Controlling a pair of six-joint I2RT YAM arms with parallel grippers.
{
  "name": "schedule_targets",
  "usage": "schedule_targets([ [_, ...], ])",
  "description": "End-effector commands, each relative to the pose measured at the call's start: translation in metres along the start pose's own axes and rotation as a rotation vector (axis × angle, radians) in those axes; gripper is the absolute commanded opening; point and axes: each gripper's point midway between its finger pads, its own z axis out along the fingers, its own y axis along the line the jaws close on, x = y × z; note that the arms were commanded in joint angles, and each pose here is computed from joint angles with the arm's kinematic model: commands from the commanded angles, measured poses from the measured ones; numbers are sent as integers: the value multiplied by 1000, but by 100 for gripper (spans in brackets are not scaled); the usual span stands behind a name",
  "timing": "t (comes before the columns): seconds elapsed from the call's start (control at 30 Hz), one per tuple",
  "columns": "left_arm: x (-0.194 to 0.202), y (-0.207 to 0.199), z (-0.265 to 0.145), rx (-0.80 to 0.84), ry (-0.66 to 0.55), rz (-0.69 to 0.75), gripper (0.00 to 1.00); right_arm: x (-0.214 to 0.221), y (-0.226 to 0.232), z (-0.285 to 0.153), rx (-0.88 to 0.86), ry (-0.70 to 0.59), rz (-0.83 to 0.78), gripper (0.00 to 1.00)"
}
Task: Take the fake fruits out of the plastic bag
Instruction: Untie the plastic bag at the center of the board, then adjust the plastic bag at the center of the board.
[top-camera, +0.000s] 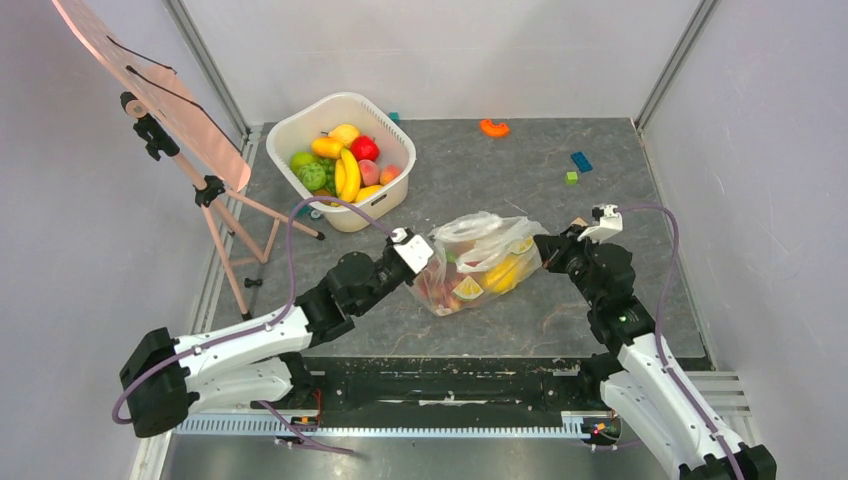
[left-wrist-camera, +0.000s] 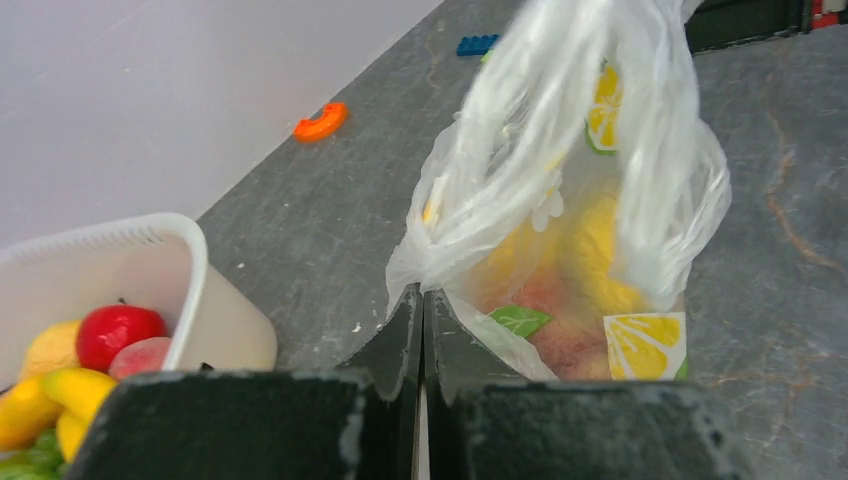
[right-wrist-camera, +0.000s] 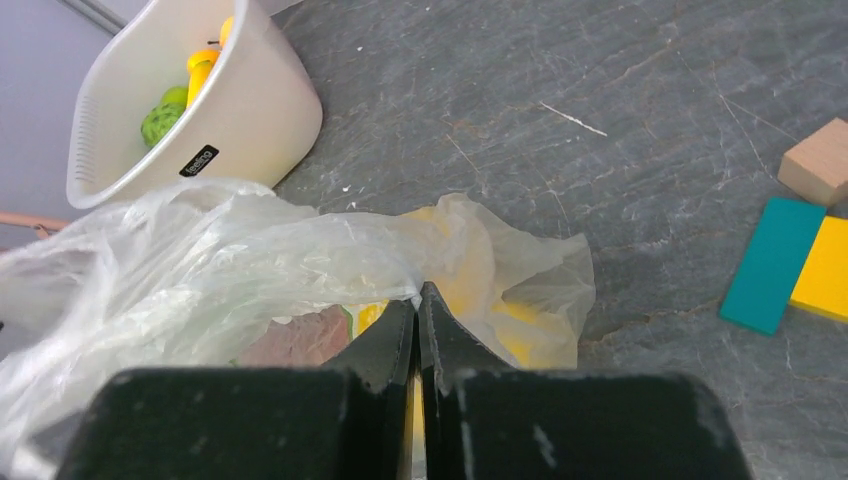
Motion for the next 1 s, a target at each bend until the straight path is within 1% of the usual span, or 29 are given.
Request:
schedule_targets([
  [0.0,-14,-7,-9,21,-119,-144,2,-6,-7,0,38,-41,22,2],
  [0.03,-13,-9,-10,29,-121,-147,2,-7,-4,0,21,-40,-2,6],
  [0.07,-13,-10,-11,39,-124,-145,2,-10,-2,0,7,-48,-38,12],
  [0.2,-15,-16,-11,77,-135,-140,2,-20,32,-7,-206,-78,-277,50],
  [0.23,-16,-17,-11,83,-139,-139,2,-22,38,-9,-244,-93,-328,56],
  [0.27,-18,-17,-10,91,-142,-140,2,-25,44,-11,-289,-115,-393,60],
  [0.37,-21,-19,-7,105,-148,-141,2,-33,60,-21,-401,-204,-620,65],
  [0.5,-27,-19,-4,118,-156,-143,2,-43,68,-31,-453,-327,-893,76],
  [0.53,-28,-19,-4,118,-157,-142,2,-42,68,-32,-463,-341,-961,77],
  [0.6,-30,-18,-3,114,-159,-145,2,-36,69,-31,-499,-336,-1075,78],
  [0.67,-32,-16,-3,111,-161,-145,2,-28,69,-28,-533,-306,-1152,78],
  [0.77,-33,-14,-3,107,-162,-144,2,-13,69,-23,-599,-252,-1258,74],
  [0.83,-32,-14,-3,106,-161,-144,2,-9,70,-22,-623,-235,-1304,72],
  [0.97,-33,-11,-4,98,-162,-147,2,-5,67,-17,-629,-215,-1352,72],
])
